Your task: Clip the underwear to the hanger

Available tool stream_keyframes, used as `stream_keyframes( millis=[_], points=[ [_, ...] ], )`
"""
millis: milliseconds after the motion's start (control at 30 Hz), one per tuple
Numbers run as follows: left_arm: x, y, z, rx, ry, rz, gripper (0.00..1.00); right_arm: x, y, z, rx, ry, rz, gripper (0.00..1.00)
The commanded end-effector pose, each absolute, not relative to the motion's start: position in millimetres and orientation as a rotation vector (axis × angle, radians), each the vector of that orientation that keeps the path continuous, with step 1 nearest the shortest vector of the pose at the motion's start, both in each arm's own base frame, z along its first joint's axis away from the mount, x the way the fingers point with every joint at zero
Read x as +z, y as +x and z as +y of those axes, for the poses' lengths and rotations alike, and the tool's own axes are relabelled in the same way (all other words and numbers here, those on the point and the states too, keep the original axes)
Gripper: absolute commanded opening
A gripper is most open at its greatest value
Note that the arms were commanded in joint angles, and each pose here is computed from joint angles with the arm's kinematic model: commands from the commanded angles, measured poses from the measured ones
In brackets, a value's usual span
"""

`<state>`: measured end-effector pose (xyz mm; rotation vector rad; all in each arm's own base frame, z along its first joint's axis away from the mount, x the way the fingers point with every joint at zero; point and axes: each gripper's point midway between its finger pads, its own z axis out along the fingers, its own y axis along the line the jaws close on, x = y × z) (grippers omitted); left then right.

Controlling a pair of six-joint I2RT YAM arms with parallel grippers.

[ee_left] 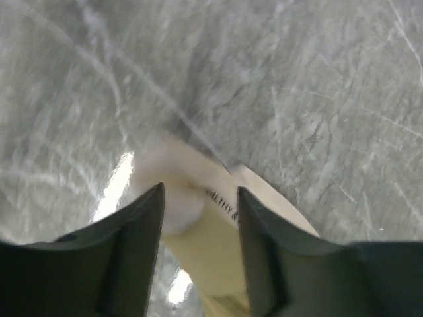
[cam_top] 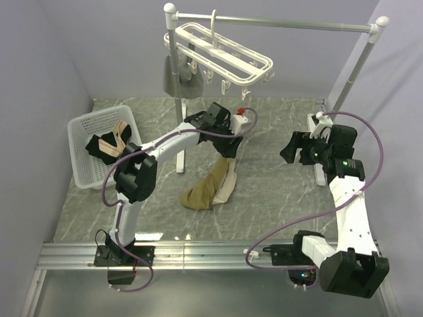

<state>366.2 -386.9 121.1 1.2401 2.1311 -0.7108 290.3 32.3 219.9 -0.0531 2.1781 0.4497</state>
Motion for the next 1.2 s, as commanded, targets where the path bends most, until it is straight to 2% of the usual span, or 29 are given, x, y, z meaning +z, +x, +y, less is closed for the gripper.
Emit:
stream_keyframes(
  millis=[0, 33, 233, 433, 633, 733, 900, 1033, 1167],
  points=[
    [156.8, 367.6, -359.6, -0.757, 1.139, 2.172, 0.64, 211.6, 280.0, 60.6, 0.661, -0.116, 2.204, 0.88],
    [154.3, 358.3, -346.2, -0.771, 1.145, 2.206, 0.78, 209.3, 278.8, 64.4, 0.677, -0.135, 2.209, 0.85],
    [145.6, 320.8, -300.3, -0.869, 1.104, 2.366, 0.79, 196.3, 262.2, 119.9, 0.671, -0.467, 2.219, 0.74],
    [135.3, 281.2, -271.9, -0.969, 1.031, 2.540, 0.78, 160.7, 224.9, 181.1, 0.884, -0.680, 2.368, 0.64],
    [146.0, 283.5, -250.4, -0.989, 0.928, 2.566, 0.78, 124.7, 189.8, 227.7, 1.072, -0.825, 2.539, 0.57],
    [145.8, 278.9, -245.0, -0.966, 0.929, 2.565, 0.78, 114.0, 180.8, 244.7, 1.164, -0.799, 2.630, 0.55],
    [142.8, 269.1, -238.8, -0.962, 0.944, 2.578, 0.79, 90.1, 166.0, 259.0, 1.191, -0.771, 2.778, 0.61],
    [144.6, 269.3, -237.6, -0.955, 0.956, 2.563, 0.80, 79.8, 177.1, 264.2, 1.148, -0.710, 2.831, 0.70],
    [144.0, 267.7, -238.1, -0.965, 0.959, 2.556, 0.81, 69.7, 182.6, 267.4, 1.127, -0.647, 2.899, 0.74]
  ],
)
